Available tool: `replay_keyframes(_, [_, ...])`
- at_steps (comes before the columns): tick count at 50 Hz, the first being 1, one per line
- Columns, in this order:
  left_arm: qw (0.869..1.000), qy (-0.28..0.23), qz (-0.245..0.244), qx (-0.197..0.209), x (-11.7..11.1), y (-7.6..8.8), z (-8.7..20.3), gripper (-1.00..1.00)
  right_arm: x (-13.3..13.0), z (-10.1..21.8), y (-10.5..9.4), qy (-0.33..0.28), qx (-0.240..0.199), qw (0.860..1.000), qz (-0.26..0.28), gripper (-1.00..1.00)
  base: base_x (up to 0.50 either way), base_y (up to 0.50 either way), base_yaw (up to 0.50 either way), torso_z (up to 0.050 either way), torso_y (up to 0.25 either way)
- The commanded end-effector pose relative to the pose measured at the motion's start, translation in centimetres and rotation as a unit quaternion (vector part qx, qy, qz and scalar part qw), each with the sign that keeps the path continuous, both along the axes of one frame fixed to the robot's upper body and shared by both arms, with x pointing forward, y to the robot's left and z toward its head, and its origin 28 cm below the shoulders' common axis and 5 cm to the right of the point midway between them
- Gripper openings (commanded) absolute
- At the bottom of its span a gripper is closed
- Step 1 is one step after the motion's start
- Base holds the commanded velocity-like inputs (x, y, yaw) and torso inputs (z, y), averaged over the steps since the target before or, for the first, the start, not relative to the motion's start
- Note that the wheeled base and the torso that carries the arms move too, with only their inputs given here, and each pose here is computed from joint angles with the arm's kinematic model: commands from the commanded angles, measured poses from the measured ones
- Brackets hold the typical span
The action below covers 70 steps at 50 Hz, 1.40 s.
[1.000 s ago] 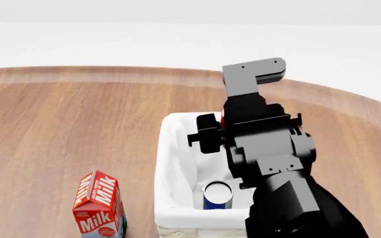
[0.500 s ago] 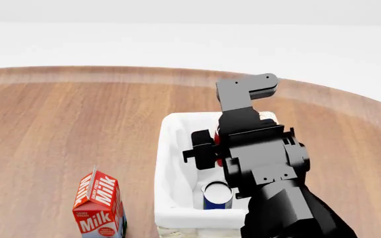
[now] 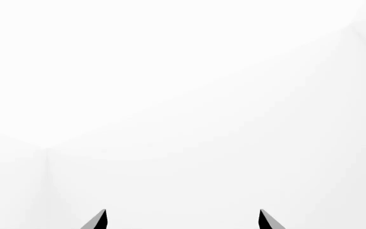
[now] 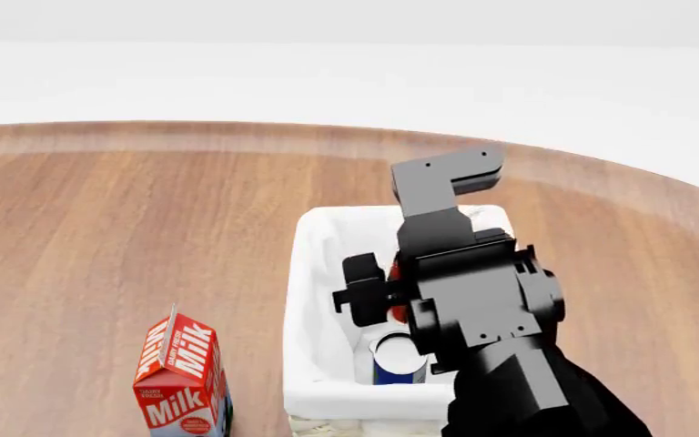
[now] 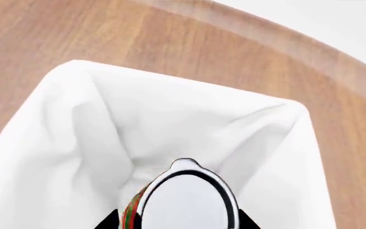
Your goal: Pick up the alphabet soup and the tomato sauce, and put them in the basket.
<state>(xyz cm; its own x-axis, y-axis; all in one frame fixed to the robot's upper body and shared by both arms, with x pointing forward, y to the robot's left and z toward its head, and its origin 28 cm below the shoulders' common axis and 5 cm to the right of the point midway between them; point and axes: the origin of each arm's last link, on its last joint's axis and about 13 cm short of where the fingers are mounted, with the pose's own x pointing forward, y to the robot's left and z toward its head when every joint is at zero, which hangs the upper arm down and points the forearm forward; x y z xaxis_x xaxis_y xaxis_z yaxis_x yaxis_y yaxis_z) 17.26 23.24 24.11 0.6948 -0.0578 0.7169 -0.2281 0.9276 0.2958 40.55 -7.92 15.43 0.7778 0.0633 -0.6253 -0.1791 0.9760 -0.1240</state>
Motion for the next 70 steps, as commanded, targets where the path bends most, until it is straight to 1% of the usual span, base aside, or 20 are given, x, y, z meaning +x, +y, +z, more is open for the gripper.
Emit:
replay_keyframes(1, [1.000, 0.000, 0.000, -0.001, 0.0, 0.0, -0.1, 1.00, 0.0, 0.1, 0.0, 0.001, -0.010, 1.000, 0.009, 1.00, 0.00, 0.00, 0.00, 0.000, 0.000])
replay_keyframes(15, [1.000, 0.001, 0.000, 0.000, -0.1, 0.0, -0.1, 1.00, 0.2, 0.8, -0.1, -0.004, -0.002, 1.000, 0.018, 1.00, 0.00, 0.00, 0.00, 0.000, 0.000])
replay_keyframes(19, [1.000, 0.001, 0.000, 0.000, -0.1, 0.0, -0.1, 1.00, 0.5, 1.4, 0.0, -0.015, 0.022, 0.999, 0.039, 1.00, 0.00, 0.00, 0.00, 0.000, 0.000])
replay_keyframes(20, [1.000, 0.001, 0.000, 0.000, 0.0, 0.0, -0.1, 1.00, 0.4, 2.0, 0.3, -0.033, 0.046, 0.996, 0.073, 1.00, 0.00, 0.00, 0.00, 0.000, 0.000])
replay_keyframes(22, [1.000, 0.001, -0.001, 0.000, 0.0, 0.0, -0.1, 1.00, 0.2, 2.3, 0.3, -0.042, 0.037, 0.995, 0.078, 1.00, 0.00, 0.00, 0.00, 0.000, 0.000])
replay_keyframes(23, [1.000, 0.001, -0.001, 0.000, 0.0, 0.0, -0.1, 1.00, 0.3, 2.7, 0.5, -0.070, 0.044, 0.993, 0.081, 1.00, 0.00, 0.00, 0.00, 0.000, 0.000])
replay_keyframes(29, [1.000, 0.000, 0.000, 0.000, 0.0, 0.0, 0.1, 1.00, 0.7, 3.6, 0.6, -0.143, 0.050, 0.986, 0.072, 1.00, 0.00, 0.00, 0.00, 0.000, 0.000])
replay_keyframes(31, [1.000, -0.001, 0.000, 0.000, 0.1, 0.0, 0.1, 1.00, 0.7, 3.9, 0.5, -0.162, 0.039, 0.984, 0.068, 1.00, 0.00, 0.00, 0.00, 0.000, 0.000])
replay_keyframes(36, [1.000, 0.000, -0.001, 0.001, 0.0, -0.1, 0.0, 1.00, 1.1, 4.8, 0.3, -0.220, 0.062, 0.973, 0.034, 1.00, 0.00, 0.00, 0.00, 0.000, 0.000])
replay_keyframes(41, [1.000, 0.000, 0.000, 0.001, 0.0, 0.0, 0.0, 1.00, 1.3, 5.5, 0.2, -0.272, 0.081, 0.959, 0.013, 1.00, 0.00, 0.00, 0.00, 0.000, 0.000])
replay_keyframes(43, [1.000, 0.001, 0.000, 0.001, 0.0, -0.1, 0.0, 1.00, 1.3, 5.6, 0.2, -0.307, 0.079, 0.948, 0.007, 1.00, 0.00, 0.00, 0.00, 0.000, 0.000])
replay_keyframes(45, [1.000, 0.000, -0.001, 0.000, 0.0, -0.1, -0.1, 1.00, 1.3, 5.9, 0.2, -0.328, 0.095, 0.940, 0.003, 1.00, 0.00, 0.00, 0.00, 0.000, 0.000])
replay_keyframes(55, [1.000, 0.001, 0.000, 0.001, -0.1, 0.0, -0.1, 1.00, 1.3, 6.4, 0.1, -0.378, 0.108, 0.919, -0.012, 1.00, 0.00, 0.00, 0.00, 0.000, 0.000])
replay_keyframes(57, [1.000, 0.001, 0.000, 0.001, -0.1, 0.0, -0.1, 1.00, 1.1, 6.7, 0.1, -0.410, 0.111, 0.905, -0.015, 1.00, 0.00, 0.00, 0.00, 0.000, 0.000])
replay_keyframes(58, [1.000, 0.001, 0.000, 0.000, -0.1, 0.0, -0.1, 1.00, 1.1, 6.8, 0.0, -0.413, 0.115, 0.903, -0.020, 1.00, 0.00, 0.00, 0.00, 0.000, 0.000])
replay_keyframes(59, [1.000, 0.001, 0.001, 0.001, -0.1, 0.0, -0.1, 1.00, 1.1, 7.1, -0.1, -0.440, 0.116, 0.890, -0.030, 1.00, 0.00, 0.00, 0.00, 0.000, 0.000])
replay_keyframes(62, [1.000, 0.000, 0.000, 0.001, -0.1, 0.0, -0.1, 1.00, 0.9, 7.4, -0.2, -0.456, 0.124, 0.881, -0.036, 1.00, 0.00, 0.00, 0.00, 0.000, 0.000])
replay_keyframes(65, [1.000, 0.001, 0.001, 0.002, -0.1, -0.1, -0.1, 1.00, 0.7, 7.9, -0.2, -0.482, 0.133, 0.864, -0.048, 1.00, 0.00, 0.00, 0.00, 0.000, 0.000])
replay_keyframes(66, [1.000, 0.000, 0.000, 0.001, 0.0, -0.1, -0.1, 1.00, 0.6, 8.3, -0.3, -0.510, 0.126, 0.850, -0.050, 1.00, 0.00, 0.00, 0.00, 0.000, 0.000])
replay_keyframes(70, [1.000, -0.001, 0.000, 0.002, 0.0, -0.1, 0.1, 1.00, 0.3, 8.8, -0.3, -0.553, 0.125, 0.822, -0.046, 1.00, 0.00, 0.00, 0.00, 0.000, 0.000])
